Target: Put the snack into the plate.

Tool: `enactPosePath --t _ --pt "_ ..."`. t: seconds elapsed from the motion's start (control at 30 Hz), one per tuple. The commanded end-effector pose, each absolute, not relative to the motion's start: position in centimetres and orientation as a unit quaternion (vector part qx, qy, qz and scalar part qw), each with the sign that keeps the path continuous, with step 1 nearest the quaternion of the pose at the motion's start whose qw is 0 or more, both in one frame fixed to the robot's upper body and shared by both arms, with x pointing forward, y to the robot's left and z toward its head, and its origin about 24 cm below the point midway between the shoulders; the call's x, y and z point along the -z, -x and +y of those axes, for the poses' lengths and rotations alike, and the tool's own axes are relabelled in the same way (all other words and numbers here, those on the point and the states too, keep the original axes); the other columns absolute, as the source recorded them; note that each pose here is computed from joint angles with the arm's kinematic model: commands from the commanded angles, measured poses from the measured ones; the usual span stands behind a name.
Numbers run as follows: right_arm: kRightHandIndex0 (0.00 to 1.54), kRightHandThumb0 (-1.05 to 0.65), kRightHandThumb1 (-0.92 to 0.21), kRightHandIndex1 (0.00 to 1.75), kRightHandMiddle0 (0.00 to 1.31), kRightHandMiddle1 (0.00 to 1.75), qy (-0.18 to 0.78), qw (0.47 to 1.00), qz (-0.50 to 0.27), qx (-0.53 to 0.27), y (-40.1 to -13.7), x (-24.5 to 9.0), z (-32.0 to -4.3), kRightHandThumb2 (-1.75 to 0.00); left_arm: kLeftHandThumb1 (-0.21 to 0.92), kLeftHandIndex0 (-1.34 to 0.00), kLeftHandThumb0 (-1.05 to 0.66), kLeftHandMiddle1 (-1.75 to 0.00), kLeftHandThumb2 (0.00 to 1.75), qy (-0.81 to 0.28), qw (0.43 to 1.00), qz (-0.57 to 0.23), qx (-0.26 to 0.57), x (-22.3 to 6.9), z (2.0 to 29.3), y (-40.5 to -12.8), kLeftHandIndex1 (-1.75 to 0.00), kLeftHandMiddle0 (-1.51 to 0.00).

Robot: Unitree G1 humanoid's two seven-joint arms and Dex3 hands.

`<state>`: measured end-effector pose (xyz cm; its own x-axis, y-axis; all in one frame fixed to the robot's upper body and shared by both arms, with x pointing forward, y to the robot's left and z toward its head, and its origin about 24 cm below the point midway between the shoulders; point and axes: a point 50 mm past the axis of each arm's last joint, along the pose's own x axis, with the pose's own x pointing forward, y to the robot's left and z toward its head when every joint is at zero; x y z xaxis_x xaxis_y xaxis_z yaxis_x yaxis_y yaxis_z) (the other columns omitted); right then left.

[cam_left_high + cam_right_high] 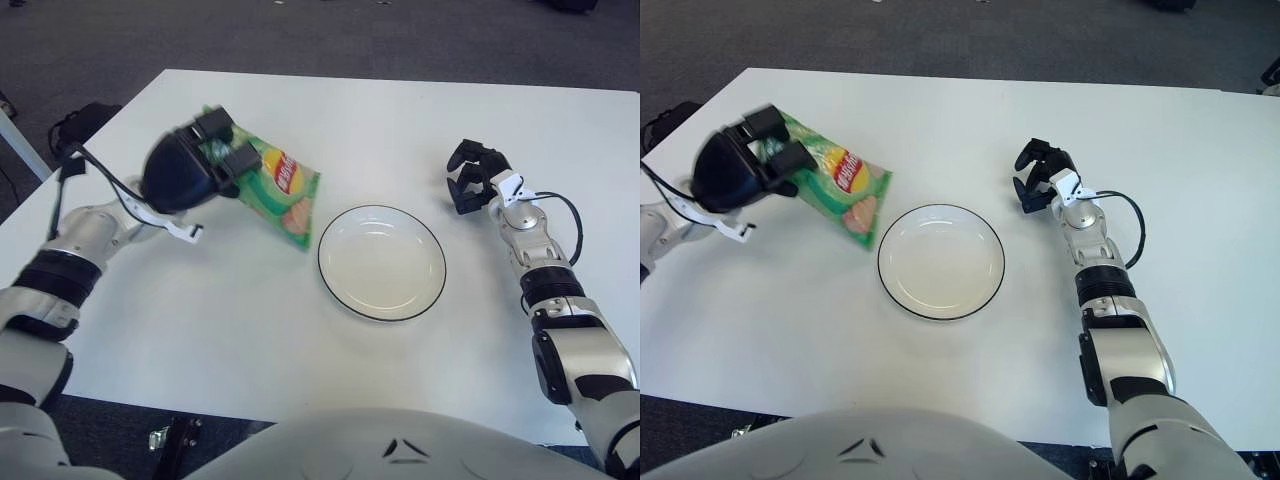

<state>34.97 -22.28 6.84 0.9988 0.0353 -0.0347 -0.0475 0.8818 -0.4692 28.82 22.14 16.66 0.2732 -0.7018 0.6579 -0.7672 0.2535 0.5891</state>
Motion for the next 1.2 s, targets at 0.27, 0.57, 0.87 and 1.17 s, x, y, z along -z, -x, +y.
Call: enactPosePath --t 0.27,0.57,0.87,1.17 --pt "0.77 -0.01 -0.09 1.74 0.57 1.72 0.261 0.957 0.115 -0.043 -33.2 -2.2 -22.6 -1.57 -0.01 -0.66 -0.01 -1.69 1.67 -0.588 0.619 -0.518 -0.059 -17.2 22.0 -28.0 -1.74 -0.85" --pt "0.81 -0.01 -0.04 1.75 0.61 1.74 0.271 0.955 0.109 -0.053 -33.2 -2.1 -22.6 -1.64 -0.03 -0.66 -0.01 -1.65 1.69 -0.588 0.604 -0.530 -0.091 -20.2 21.0 -29.0 -1.75 -0.89" --pt "0.80 -0.01 -0.04 1.75 0.60 1.75 0.278 0.953 0.107 -0.056 -33.2 -1.9 -22.6 -1.64 -0.05 -0.67 -0.01 -1.64 1.70 -0.607 0.609 -0.502 -0.090 -22.0 20.7 -30.2 -1.75 -0.92" --pt "0.82 -0.01 -0.02 1.74 0.62 1.74 0.285 0.951 0.103 -0.060 -33.2 -1.9 -22.5 -1.67 0.06 -0.60 0.00 -1.73 1.61 -0.629 0.665 -0.403 -0.029 -22.9 21.0 -31.7 -1.75 -0.79"
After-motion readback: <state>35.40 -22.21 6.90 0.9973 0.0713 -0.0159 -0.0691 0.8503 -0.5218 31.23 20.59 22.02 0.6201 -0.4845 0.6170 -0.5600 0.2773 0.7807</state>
